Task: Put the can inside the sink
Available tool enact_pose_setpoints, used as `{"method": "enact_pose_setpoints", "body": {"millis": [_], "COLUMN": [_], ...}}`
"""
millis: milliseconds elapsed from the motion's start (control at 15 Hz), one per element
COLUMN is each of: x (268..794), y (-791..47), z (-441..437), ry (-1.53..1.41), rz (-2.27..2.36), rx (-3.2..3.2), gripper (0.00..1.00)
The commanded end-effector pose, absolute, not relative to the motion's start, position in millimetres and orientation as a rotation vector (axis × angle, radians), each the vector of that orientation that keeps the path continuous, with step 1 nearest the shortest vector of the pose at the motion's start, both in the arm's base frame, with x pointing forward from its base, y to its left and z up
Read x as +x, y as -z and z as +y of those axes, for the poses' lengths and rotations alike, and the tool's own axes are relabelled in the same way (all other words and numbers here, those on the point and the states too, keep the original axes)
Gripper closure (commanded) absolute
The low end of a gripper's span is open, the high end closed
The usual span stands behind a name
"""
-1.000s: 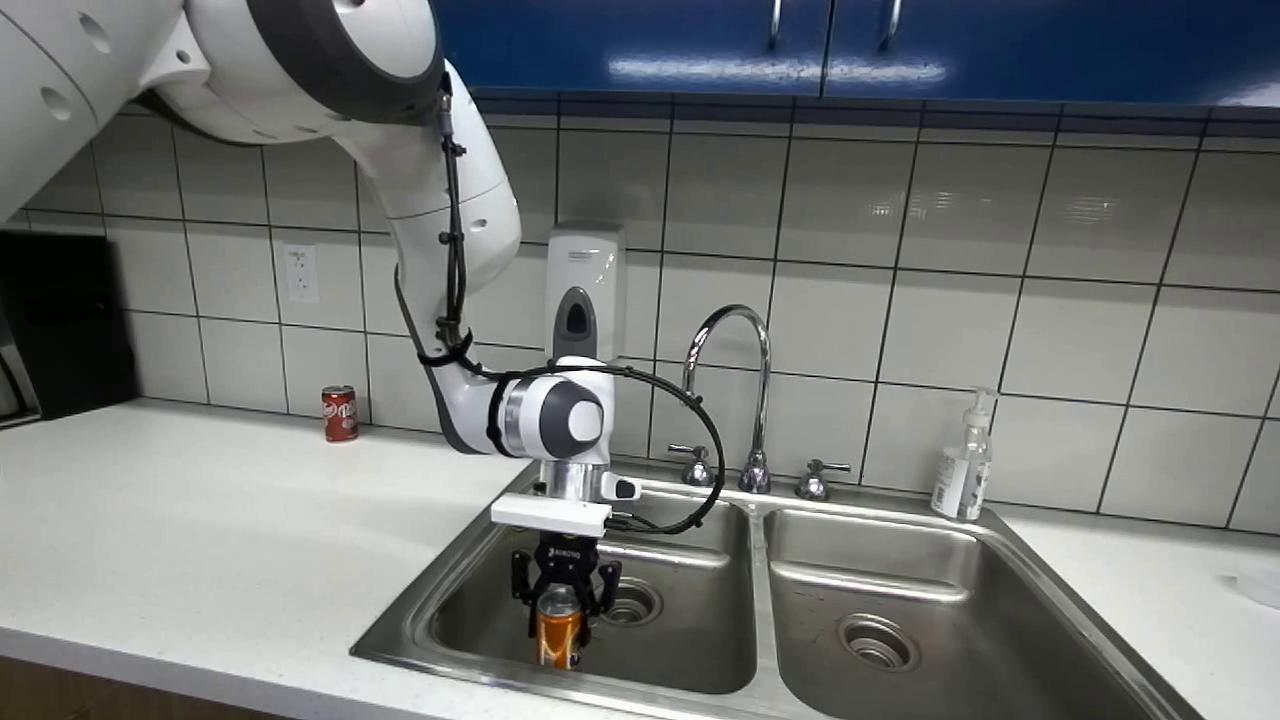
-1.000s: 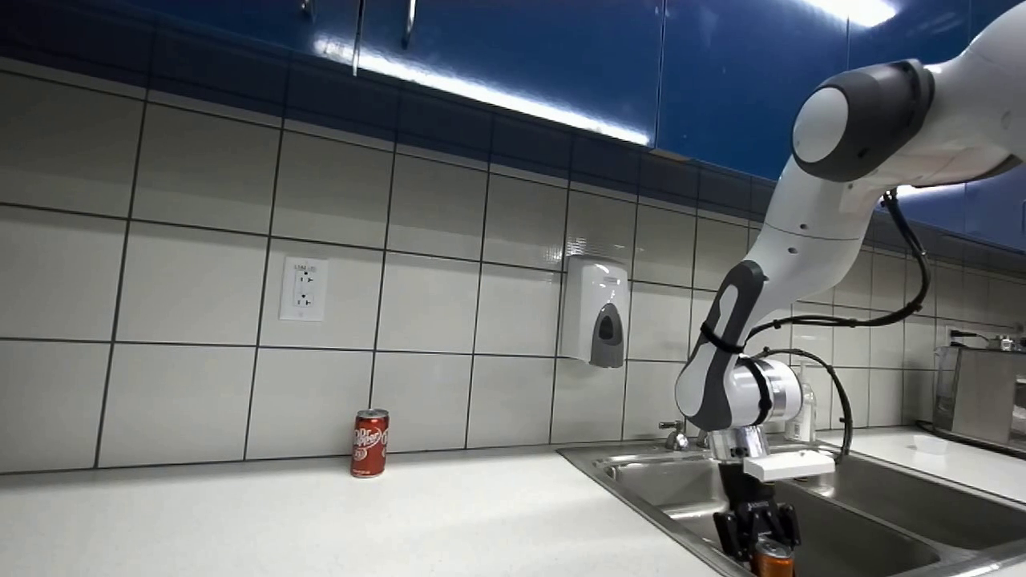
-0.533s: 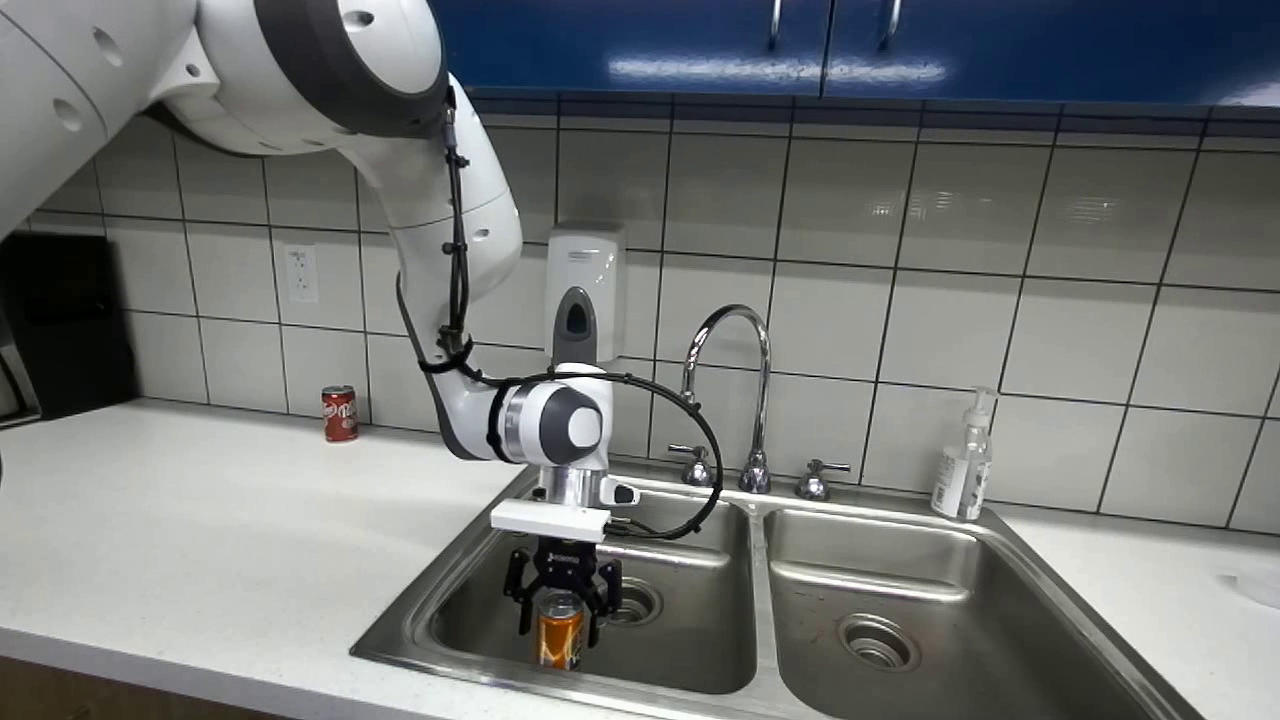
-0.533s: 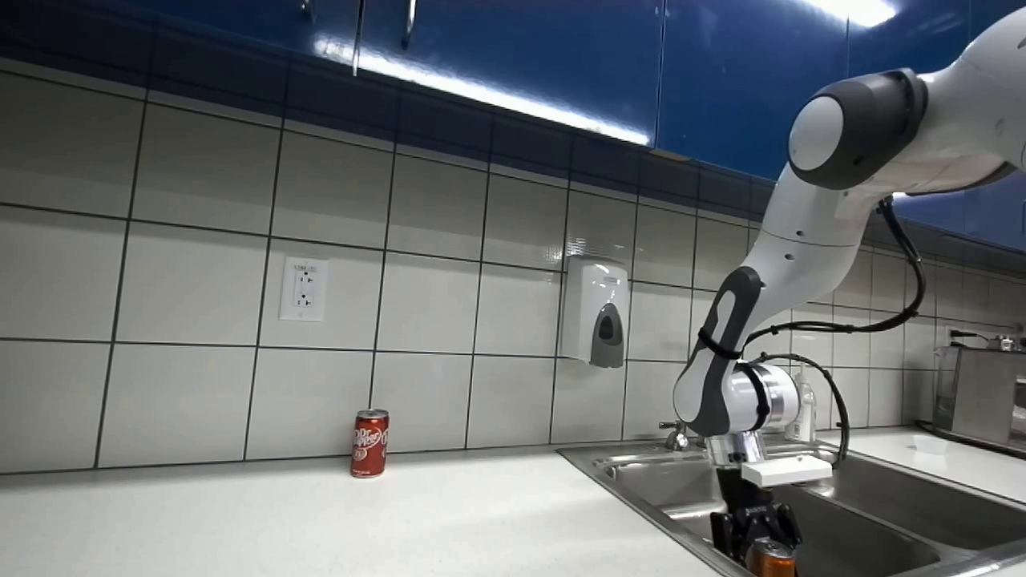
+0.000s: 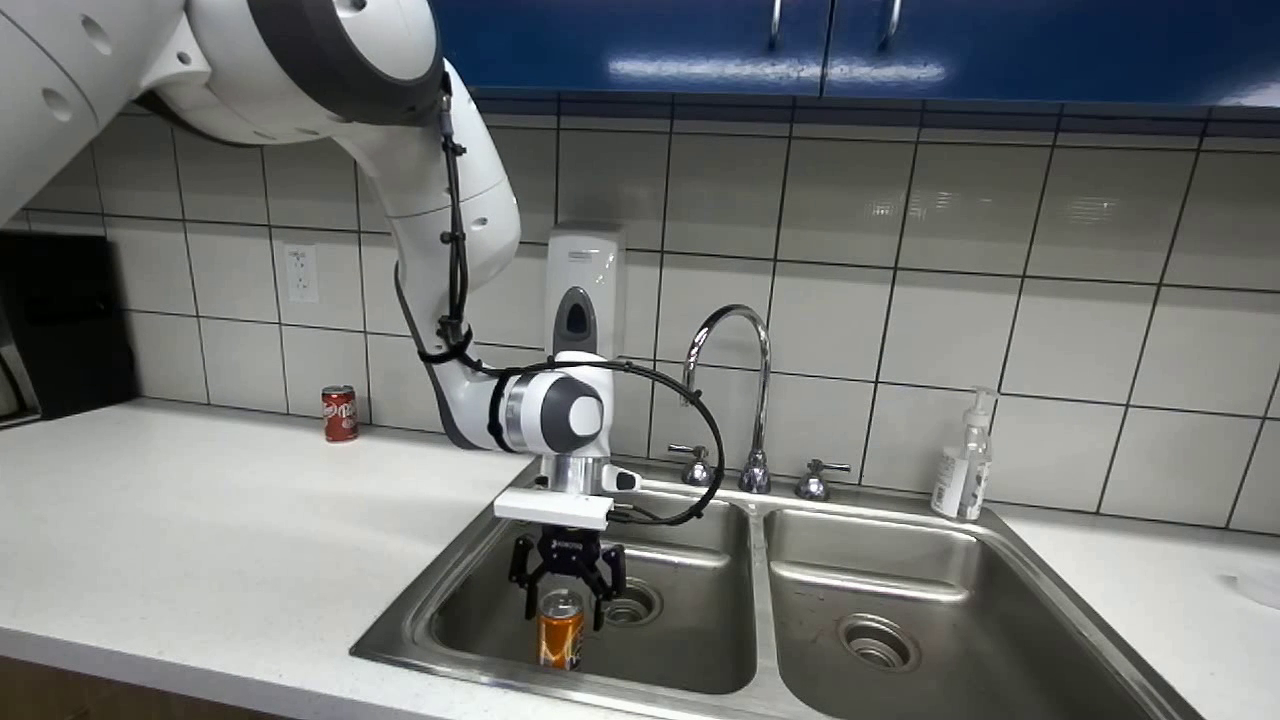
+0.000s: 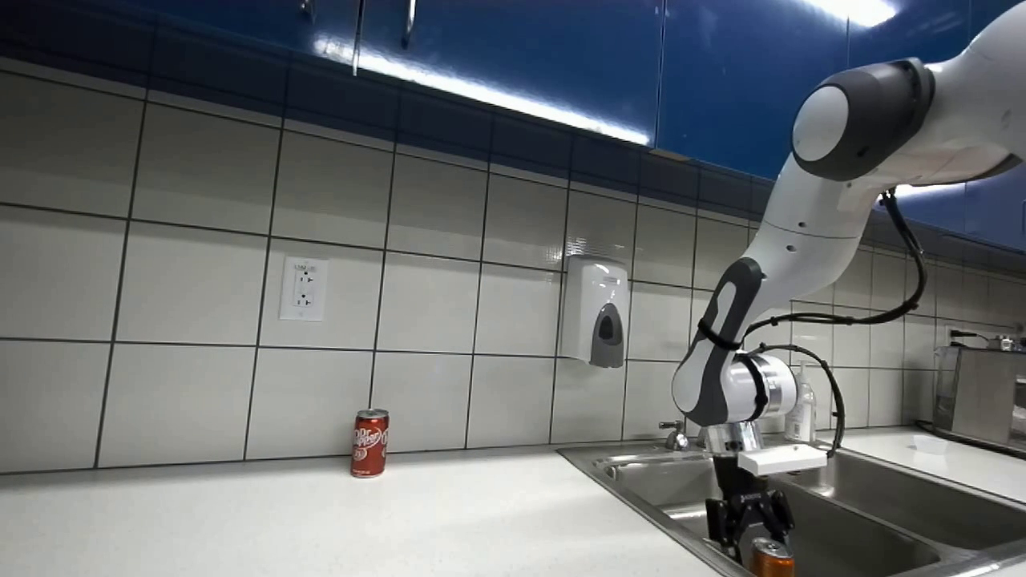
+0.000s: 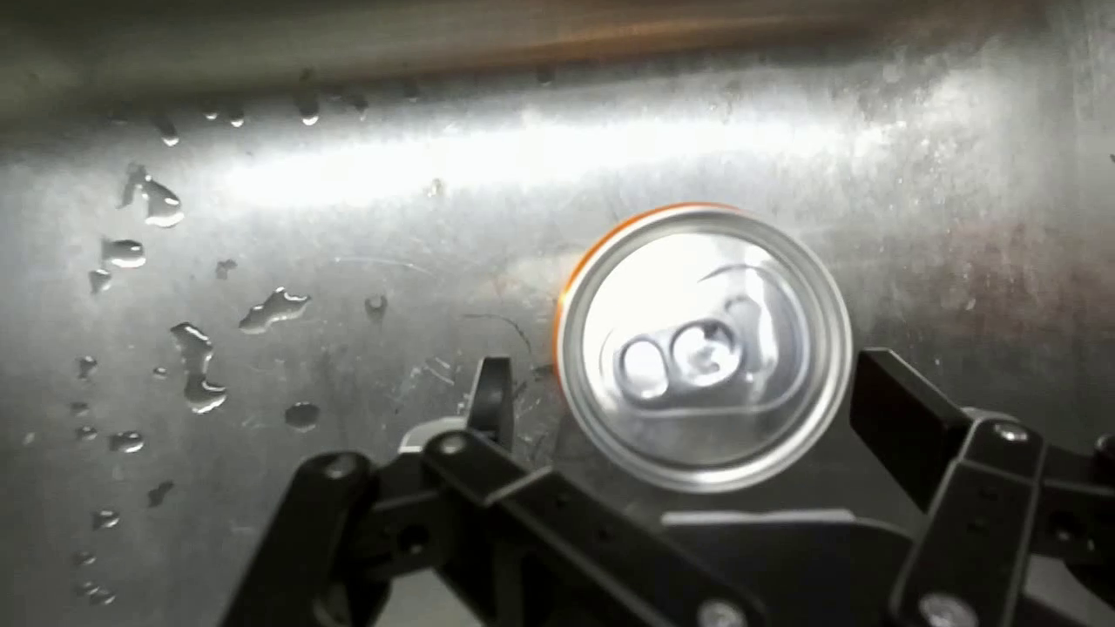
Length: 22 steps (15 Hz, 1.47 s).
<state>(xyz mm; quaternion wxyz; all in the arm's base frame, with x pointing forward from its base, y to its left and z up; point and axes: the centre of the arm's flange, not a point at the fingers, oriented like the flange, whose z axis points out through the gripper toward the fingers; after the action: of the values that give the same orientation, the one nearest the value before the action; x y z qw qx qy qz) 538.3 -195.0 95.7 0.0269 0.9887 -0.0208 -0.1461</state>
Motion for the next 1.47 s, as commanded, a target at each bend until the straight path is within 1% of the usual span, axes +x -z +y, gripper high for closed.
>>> {"method": "enact_pose_setpoints", "body": {"millis": [0, 400, 867, 1133, 1400], "x": [536.5, 531.9, 509.5, 484.0, 453.3], "y": [-129.9, -176.9, -248.2, -275.8, -285.5], "z": [-195.0, -188.8, -162.9, -137.1, -101.9], "ry": [0.369, 0.242, 0.093, 0.048, 0.013], "rz": [-0.029, 0.002, 0.097, 0.18, 0.182], "rx": [3.054, 3.038, 2.984, 2.96, 2.965], "gripper": [0.0, 0.0, 0.0, 0.0, 0.0]}}
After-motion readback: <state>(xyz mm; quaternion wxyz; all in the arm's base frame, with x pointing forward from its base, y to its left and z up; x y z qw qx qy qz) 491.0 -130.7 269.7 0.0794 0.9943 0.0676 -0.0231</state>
